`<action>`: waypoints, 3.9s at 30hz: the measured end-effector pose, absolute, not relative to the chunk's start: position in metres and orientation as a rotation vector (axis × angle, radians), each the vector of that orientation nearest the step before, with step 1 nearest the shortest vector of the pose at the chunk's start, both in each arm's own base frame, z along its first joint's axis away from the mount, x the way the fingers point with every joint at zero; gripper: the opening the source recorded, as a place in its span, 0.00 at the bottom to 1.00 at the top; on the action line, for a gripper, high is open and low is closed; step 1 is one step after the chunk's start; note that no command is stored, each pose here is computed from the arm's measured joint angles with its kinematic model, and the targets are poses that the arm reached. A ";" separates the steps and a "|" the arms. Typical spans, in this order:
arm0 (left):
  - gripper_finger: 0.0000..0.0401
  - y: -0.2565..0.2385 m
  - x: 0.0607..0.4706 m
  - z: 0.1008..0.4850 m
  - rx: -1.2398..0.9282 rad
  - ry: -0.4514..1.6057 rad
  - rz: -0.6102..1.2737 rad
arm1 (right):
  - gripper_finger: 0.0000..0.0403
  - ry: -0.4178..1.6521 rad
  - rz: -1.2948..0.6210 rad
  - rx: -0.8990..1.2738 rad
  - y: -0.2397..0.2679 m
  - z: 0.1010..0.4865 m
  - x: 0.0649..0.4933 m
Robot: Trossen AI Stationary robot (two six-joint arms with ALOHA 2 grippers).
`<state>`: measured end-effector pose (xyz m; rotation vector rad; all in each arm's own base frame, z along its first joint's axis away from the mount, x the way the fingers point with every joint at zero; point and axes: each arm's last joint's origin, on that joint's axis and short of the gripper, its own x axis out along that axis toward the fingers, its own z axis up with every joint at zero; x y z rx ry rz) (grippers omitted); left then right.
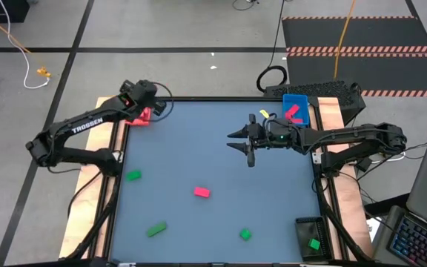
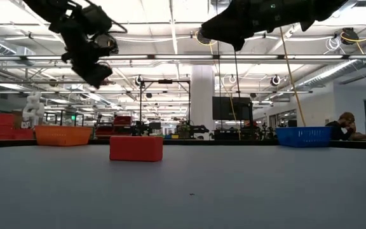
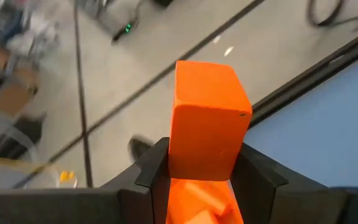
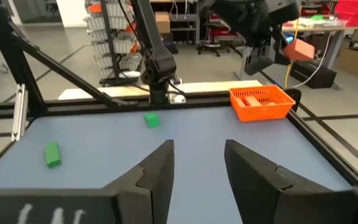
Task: Sort & place blocks by color
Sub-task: Put the orange block into the orange bin, then put the green block into the black bin
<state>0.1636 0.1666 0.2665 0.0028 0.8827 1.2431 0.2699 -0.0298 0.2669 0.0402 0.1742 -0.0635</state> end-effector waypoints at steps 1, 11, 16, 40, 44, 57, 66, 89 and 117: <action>0.34 0.169 0.160 0.264 -0.020 0.900 1.271 | 0.33 0.175 -0.064 0.040 -0.030 0.267 0.270; 0.36 0.188 0.135 0.239 -0.162 1.129 1.363 | 0.33 0.161 -0.063 0.028 -0.030 0.269 0.269; 0.48 0.189 0.136 0.235 -0.185 1.143 1.351 | 0.33 0.152 -0.063 0.027 -0.030 0.271 0.267; 0.67 0.126 0.178 0.229 -0.391 1.169 0.647 | 0.33 0.201 -0.062 0.019 -0.029 0.270 0.263; 0.64 0.098 0.188 0.227 -0.378 1.241 0.536 | 0.33 0.199 -0.060 -0.007 -0.029 0.270 0.262; 0.62 0.033 0.182 0.223 -0.301 1.531 0.429 | 0.33 0.150 -0.059 -0.077 -0.030 0.276 0.262; 0.62 0.023 0.165 0.219 -0.329 1.703 0.481 | 0.33 0.142 -0.059 -0.082 -0.030 0.277 0.262; 0.66 0.017 0.182 0.156 -0.380 2.082 0.335 | 0.33 0.136 -0.060 -0.080 -0.030 0.277 0.262; 0.70 0.010 0.190 0.136 -0.319 2.148 0.279 | 0.33 0.145 -0.060 -0.079 -0.030 0.277 0.262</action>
